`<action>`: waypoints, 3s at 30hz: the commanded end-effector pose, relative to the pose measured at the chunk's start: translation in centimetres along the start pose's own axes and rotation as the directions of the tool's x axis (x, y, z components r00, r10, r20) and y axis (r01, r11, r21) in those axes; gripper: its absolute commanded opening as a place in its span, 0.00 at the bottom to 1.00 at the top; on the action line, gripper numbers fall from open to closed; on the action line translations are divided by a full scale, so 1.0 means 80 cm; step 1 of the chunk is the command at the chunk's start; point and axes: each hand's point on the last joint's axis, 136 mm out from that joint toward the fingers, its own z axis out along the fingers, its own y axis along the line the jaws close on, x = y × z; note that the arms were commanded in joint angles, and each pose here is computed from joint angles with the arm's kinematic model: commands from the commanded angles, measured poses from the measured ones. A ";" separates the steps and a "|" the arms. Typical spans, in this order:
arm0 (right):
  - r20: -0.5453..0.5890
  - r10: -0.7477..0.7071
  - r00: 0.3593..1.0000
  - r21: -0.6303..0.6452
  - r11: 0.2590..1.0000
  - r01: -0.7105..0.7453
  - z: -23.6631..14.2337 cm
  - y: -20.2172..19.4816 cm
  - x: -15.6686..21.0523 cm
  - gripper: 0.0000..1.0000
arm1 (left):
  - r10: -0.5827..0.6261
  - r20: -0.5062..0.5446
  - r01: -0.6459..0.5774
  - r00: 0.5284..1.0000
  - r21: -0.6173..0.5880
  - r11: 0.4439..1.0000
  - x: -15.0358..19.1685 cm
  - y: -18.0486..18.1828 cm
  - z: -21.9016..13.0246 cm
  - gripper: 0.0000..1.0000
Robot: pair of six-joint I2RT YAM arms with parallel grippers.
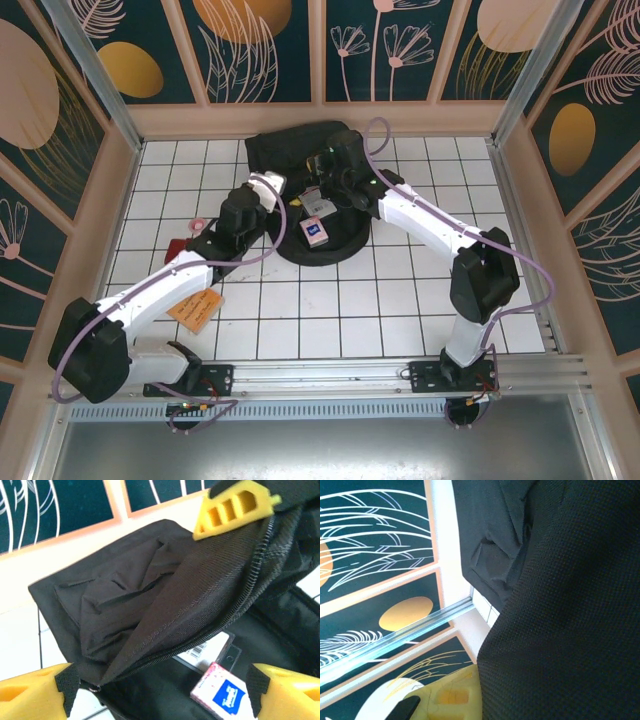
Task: Pack books, pencil case, and school supplies into a backpack
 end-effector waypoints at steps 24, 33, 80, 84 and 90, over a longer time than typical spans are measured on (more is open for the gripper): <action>-0.028 -0.381 0.924 -0.099 0.921 0.376 -0.062 0.064 0.013 0.53 | 0.135 0.158 -0.160 0.978 0.158 0.974 -0.052 0.004 0.034 0.00; 0.188 -0.962 0.198 -0.329 0.128 0.936 -0.188 0.084 0.057 0.61 | 0.153 0.159 -0.192 0.975 0.266 0.945 -0.043 -0.011 0.024 0.00; 0.089 -0.752 -0.653 0.140 -0.639 0.756 -0.109 -0.020 0.006 0.00 | -0.061 0.193 0.016 0.979 0.228 0.974 -0.069 0.009 0.004 0.64; 0.010 -0.881 -0.473 0.158 -0.466 0.871 -0.116 0.015 -0.010 0.00 | -0.263 0.189 0.213 0.946 0.248 0.945 -0.104 0.017 -0.009 0.99; 0.007 -0.966 -0.257 0.158 -0.253 0.955 -0.128 0.037 -0.018 0.00 | -0.453 0.174 0.433 0.874 0.139 0.890 -0.119 0.052 -0.042 0.98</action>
